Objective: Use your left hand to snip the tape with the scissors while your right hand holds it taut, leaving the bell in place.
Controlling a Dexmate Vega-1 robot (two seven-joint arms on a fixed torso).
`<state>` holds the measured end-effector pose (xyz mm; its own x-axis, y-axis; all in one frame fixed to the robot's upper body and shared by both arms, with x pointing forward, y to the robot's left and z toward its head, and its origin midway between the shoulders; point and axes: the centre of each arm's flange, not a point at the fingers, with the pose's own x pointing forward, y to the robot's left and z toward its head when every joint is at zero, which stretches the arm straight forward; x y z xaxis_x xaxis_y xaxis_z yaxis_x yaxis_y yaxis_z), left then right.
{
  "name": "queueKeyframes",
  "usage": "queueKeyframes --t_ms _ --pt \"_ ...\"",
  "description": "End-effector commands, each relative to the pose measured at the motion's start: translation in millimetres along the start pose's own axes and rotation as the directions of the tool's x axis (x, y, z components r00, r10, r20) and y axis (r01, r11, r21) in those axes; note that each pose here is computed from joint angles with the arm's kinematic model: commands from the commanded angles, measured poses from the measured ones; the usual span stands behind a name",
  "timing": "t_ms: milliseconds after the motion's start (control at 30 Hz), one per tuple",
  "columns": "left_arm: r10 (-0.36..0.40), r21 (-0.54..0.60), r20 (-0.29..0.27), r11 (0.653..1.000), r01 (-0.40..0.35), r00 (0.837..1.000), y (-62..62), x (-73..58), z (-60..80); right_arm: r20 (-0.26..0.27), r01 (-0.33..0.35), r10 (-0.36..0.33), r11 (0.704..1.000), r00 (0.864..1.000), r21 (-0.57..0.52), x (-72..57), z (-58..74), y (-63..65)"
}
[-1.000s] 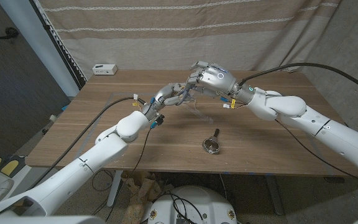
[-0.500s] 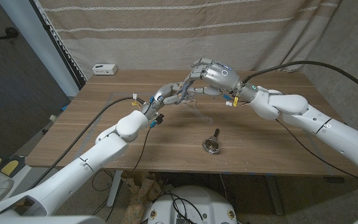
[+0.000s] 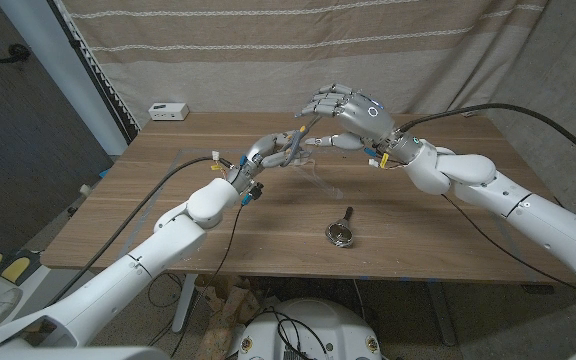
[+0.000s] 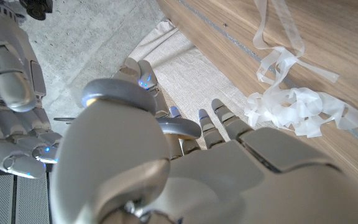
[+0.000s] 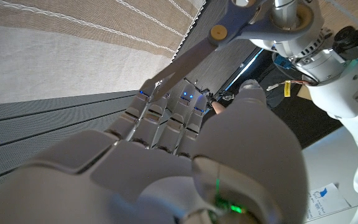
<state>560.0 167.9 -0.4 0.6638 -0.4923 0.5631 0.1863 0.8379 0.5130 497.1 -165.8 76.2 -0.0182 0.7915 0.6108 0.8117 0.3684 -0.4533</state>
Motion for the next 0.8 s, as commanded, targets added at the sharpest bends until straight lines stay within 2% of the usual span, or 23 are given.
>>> queueKeyframes --t_ms 33,300,600,800 --pt "0.005 -0.021 0.034 1.0 -0.004 0.999 0.7 3.6 2.8 -0.115 0.099 -0.087 0.99 0.99 0.104 -5.9 -9.5 -12.2" --pt "0.038 -0.063 0.028 0.997 -0.036 0.999 -1.4 -4.8 -3.5 -0.236 0.149 -0.116 0.98 0.965 0.129 -14.2 -20.5 -19.7" --pt "0.052 -0.093 0.016 0.994 -0.05 0.999 -1.8 -9.4 -6.8 -0.246 0.138 -0.102 0.981 0.964 0.135 -15.1 -22.8 -21.4" --pt "0.043 -0.099 0.025 0.994 -0.04 0.999 -1.0 -8.7 -5.1 -0.276 0.147 -0.102 0.978 0.956 0.149 -14.5 -25.8 -20.1"
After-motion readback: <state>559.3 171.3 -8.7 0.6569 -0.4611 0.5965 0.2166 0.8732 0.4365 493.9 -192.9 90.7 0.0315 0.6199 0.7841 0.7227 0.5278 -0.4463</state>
